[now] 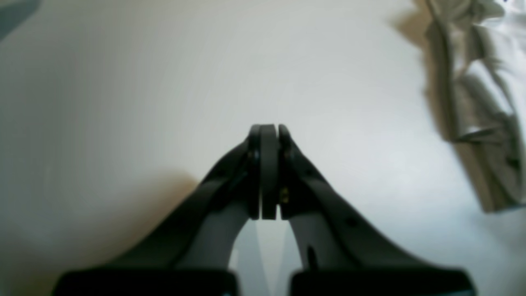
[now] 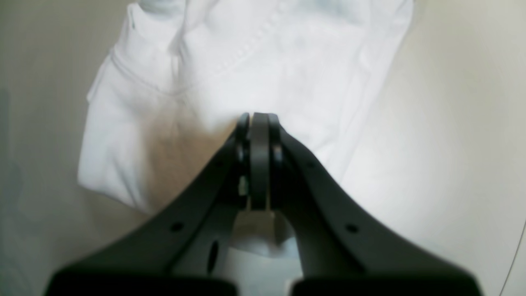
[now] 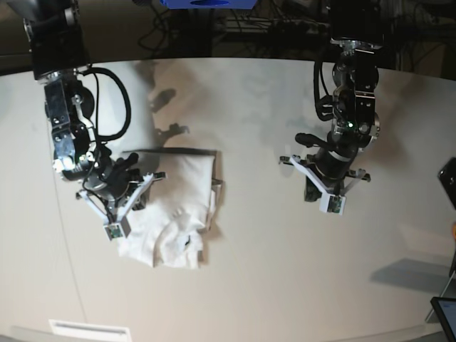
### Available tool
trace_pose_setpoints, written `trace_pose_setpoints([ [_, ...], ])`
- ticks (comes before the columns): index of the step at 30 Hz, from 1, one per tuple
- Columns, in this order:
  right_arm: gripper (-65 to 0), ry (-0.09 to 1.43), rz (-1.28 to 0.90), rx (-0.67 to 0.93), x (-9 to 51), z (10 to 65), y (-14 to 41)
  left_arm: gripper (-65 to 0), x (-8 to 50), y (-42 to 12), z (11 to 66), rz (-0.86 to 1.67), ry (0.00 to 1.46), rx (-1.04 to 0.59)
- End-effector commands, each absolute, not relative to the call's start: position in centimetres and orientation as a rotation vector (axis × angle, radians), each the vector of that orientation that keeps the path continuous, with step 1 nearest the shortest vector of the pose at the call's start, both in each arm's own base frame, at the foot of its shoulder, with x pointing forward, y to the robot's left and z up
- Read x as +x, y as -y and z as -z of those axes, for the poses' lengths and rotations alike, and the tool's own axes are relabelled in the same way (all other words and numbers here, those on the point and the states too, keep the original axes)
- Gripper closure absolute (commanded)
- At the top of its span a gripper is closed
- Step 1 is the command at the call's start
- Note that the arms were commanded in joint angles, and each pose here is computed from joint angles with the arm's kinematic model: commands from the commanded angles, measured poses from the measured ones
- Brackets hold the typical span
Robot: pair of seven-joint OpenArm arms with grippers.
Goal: Fold the T-shirt properly
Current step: 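Open the left gripper and raise it away from the shirt, then press the right gripper on the shirt's edge and release it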
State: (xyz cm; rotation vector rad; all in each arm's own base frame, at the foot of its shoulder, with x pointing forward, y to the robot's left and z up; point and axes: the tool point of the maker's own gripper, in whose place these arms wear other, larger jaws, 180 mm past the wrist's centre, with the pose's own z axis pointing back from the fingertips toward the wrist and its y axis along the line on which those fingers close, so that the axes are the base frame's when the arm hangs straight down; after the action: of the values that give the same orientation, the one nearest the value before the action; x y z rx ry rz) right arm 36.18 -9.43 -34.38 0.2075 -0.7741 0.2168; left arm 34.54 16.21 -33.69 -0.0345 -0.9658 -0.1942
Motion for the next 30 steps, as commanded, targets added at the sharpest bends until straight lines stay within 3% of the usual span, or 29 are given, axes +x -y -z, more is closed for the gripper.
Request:
trace_pose_setpoints([
  [1,-0.1,0.848,-0.220,0.205,37.7,32.2,9.6,0.0,34.9,-16.6,32.6,0.191,1.007,-0.028],
  [9,-0.1,0.883,-0.222,0.203,38.9,30.9,9.6,0.0,33.6,-18.8,33.4,0.173,0.976,0.014],
  [19,-0.1,0.810,-0.238,0.218,40.4,34.4,9.6,0.0,32.7,-18.6,34.2,0.168,0.952,0.005],
  [30,-0.1,0.883,-0.325,0.234,38.7,29.3,7.6,0.0,32.7,-18.6,34.5,0.166,0.947,0.002],
])
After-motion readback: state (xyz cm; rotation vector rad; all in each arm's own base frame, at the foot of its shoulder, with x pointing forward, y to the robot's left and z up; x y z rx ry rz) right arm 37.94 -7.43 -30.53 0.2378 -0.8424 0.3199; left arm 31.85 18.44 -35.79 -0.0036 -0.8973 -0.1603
